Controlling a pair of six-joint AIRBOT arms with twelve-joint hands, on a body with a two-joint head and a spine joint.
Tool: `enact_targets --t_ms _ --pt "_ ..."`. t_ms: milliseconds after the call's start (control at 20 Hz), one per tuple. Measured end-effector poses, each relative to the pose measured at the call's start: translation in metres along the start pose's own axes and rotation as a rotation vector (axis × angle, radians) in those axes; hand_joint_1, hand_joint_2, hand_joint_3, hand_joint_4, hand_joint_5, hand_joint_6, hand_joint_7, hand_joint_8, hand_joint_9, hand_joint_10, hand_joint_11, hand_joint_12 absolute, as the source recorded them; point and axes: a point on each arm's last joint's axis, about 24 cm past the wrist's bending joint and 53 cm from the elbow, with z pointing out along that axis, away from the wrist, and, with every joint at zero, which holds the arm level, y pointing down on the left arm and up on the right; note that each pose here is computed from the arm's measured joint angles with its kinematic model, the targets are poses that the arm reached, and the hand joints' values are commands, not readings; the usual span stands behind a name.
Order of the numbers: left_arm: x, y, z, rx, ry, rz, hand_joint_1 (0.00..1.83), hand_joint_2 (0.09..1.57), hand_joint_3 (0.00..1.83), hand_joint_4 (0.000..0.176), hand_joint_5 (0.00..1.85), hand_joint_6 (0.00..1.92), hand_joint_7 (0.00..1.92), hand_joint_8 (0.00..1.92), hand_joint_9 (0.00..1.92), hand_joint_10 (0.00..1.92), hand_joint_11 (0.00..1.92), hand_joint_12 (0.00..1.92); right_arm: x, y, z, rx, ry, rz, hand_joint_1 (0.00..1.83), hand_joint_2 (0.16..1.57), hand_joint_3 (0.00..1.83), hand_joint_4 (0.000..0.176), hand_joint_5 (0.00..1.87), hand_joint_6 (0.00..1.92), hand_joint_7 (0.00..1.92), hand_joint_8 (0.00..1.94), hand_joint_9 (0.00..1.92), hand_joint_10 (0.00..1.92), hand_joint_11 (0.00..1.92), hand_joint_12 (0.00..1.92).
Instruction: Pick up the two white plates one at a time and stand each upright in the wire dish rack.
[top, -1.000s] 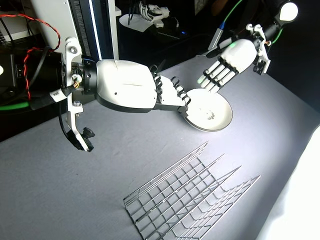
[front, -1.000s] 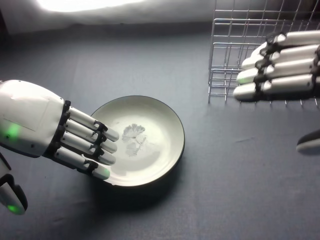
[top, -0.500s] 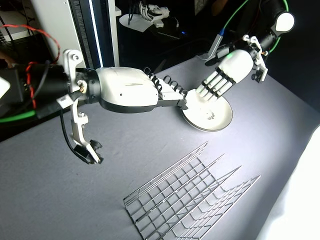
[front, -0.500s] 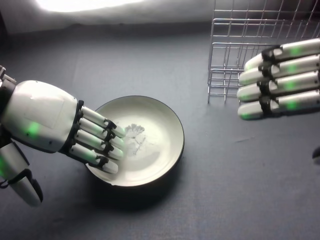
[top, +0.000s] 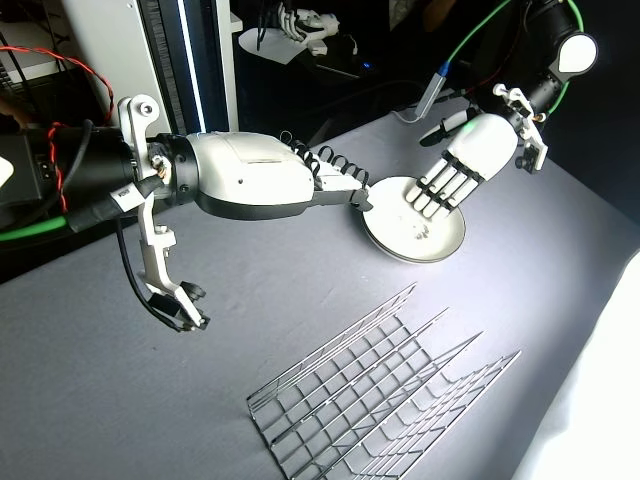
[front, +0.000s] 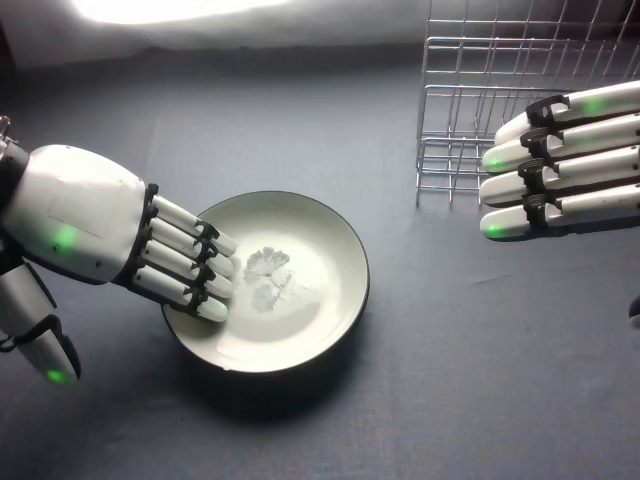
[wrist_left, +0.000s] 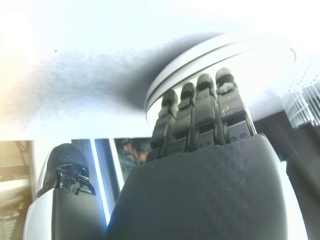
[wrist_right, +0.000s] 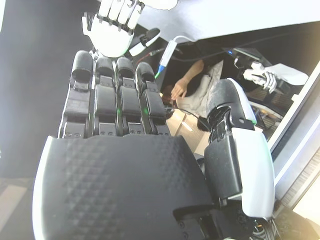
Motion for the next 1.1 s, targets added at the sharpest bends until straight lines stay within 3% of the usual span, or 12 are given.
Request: enact_targets --t_ms 350,650,1100 --pt "0.003 0.009 -0.005 -0.021 0.011 -0.007 0.0 1.08 0.0 0.0 0.05 0.0 0.01 0.0 0.0 0.0 0.0 0.0 0.001 -0.001 0.0 0.004 0.005 -0.004 0.2 1.27 0.0 0.0 0.2 0.0 0.17 0.0 0.15 0.0 0.0 0.53" --pt "0.013 0.008 -0.003 -0.008 0.03 -0.017 0.0 1.08 0.0 0.0 0.05 0.0 0.01 0.0 0.0 0.0 0.0 0.0 0.003 -0.001 0.0 0.004 0.014 -0.01 0.15 1.27 0.0 0.0 0.21 0.0 0.18 0.0 0.17 0.0 0.0 0.57" --pt "0.018 0.005 0.0 0.002 0.029 -0.017 0.0 1.08 0.0 0.0 0.04 0.0 0.0 0.0 0.0 0.0 0.0 0.0 0.011 -0.002 0.001 0.004 0.044 -0.04 0.21 1.27 0.0 0.0 0.21 0.0 0.19 0.0 0.17 0.0 0.0 0.57"
